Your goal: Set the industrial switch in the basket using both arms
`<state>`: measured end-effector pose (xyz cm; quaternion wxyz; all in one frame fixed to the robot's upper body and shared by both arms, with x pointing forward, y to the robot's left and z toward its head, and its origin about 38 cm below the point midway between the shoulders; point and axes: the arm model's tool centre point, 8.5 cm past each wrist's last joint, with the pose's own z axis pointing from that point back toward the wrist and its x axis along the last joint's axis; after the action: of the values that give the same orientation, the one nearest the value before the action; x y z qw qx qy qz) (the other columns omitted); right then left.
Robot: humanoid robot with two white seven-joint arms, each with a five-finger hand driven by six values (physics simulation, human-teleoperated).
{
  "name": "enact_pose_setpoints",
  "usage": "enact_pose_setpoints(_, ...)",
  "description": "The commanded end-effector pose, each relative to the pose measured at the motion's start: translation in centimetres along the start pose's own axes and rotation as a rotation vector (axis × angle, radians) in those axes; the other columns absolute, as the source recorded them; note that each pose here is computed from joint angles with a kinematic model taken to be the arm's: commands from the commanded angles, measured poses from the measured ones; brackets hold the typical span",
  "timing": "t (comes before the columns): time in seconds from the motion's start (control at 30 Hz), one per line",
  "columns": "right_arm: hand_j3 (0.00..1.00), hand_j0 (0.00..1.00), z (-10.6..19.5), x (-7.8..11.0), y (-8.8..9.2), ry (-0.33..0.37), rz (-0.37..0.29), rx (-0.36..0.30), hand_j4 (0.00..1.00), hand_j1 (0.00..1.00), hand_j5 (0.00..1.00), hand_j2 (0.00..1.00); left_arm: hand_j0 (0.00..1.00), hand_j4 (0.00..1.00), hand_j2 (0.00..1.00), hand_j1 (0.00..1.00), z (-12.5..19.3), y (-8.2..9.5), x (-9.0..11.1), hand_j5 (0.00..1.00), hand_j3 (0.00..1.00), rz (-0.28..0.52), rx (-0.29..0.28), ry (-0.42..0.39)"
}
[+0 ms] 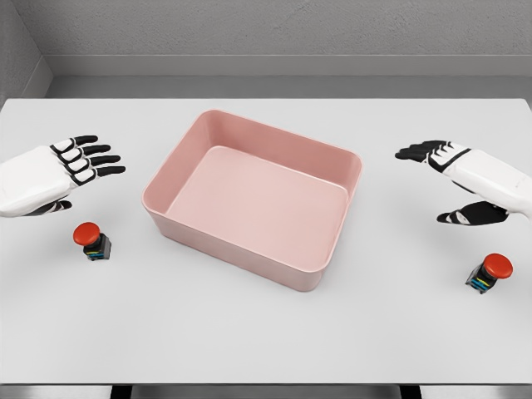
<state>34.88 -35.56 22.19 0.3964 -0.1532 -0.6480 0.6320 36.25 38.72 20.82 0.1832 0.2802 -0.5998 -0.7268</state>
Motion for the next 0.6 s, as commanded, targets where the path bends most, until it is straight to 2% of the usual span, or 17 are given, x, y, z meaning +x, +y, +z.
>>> enact_pose_setpoints(0.0, 1.00, 1.00, 0.0, 0.0, -0.1, 0.000, -0.002, -0.001, 1.00, 1.00, 1.00, 1.00, 1.00, 1.00, 1.00, 1.00, 0.0, 0.1, 0.0, 1.00, 1.00, 0.004, 0.004, 0.001)
enact_pose_setpoints(0.17, 1.00, 1.00, 0.4, -0.2, -1.2, 0.014, 0.020, -0.015, 1.00, 1.00, 1.00, 1.00, 1.00, 1.00, 1.00, 1.00, 0.3, 0.3, -0.3, 1.00, 1.00, -0.002, 0.001, 0.006)
enact_pose_setpoints(0.23, 1.00, 1.00, 0.6, -0.4, -2.1, 0.024, 0.037, -0.030, 1.00, 1.00, 1.00, 1.00, 1.00, 1.00, 1.00, 1.00, 1.1, 0.4, -0.6, 1.00, 1.00, -0.012, -0.024, 0.013)
enact_pose_setpoints(0.3, 1.00, 1.00, 0.6, -0.9, -1.8, 0.067, 0.038, 0.073, 1.00, 1.00, 1.00, 1.00, 1.00, 1.00, 1.00, 1.00, 1.8, 0.2, -0.7, 1.00, 1.00, -0.016, -0.053, 0.017)
enact_pose_setpoints(0.33, 1.00, 1.00, 0.6, -1.2, -1.8, 0.102, 0.032, 0.097, 1.00, 1.00, 1.00, 1.00, 1.00, 1.00, 1.00, 1.00, 2.0, 0.3, -0.7, 1.00, 1.00, -0.021, -0.060, 0.016)
enact_pose_setpoints(0.4, 1.00, 1.00, 0.7, -1.4, -2.3, 0.123, 0.044, 0.135, 1.00, 1.00, 1.00, 1.00, 1.00, 1.00, 1.00, 1.00, 2.6, 0.3, -0.8, 1.00, 1.00, -0.030, -0.095, 0.017)
enact_pose_setpoints(0.47, 1.00, 1.00, 1.1, -1.6, -3.5, 0.140, 0.068, 0.140, 1.00, 1.00, 1.00, 1.00, 1.00, 1.00, 1.00, 1.00, 3.1, 0.4, -0.5, 1.00, 1.00, -0.037, -0.124, 0.006)
enact_pose_setpoints(0.5, 1.00, 1.00, 1.6, -1.8, -4.0, 0.160, 0.080, 0.188, 1.00, 1.00, 1.00, 1.00, 1.00, 1.00, 1.00, 1.00, 3.6, 0.4, -0.7, 1.00, 1.00, -0.045, -0.158, 0.009)
enact_pose_setpoints(0.57, 1.00, 1.00, 2.5, -2.1, -5.2, 0.189, 0.110, 0.227, 1.00, 1.00, 1.00, 1.00, 1.00, 1.00, 1.00, 1.00, 4.2, 0.5, -1.0, 1.00, 1.00, -0.056, -0.205, 0.017)
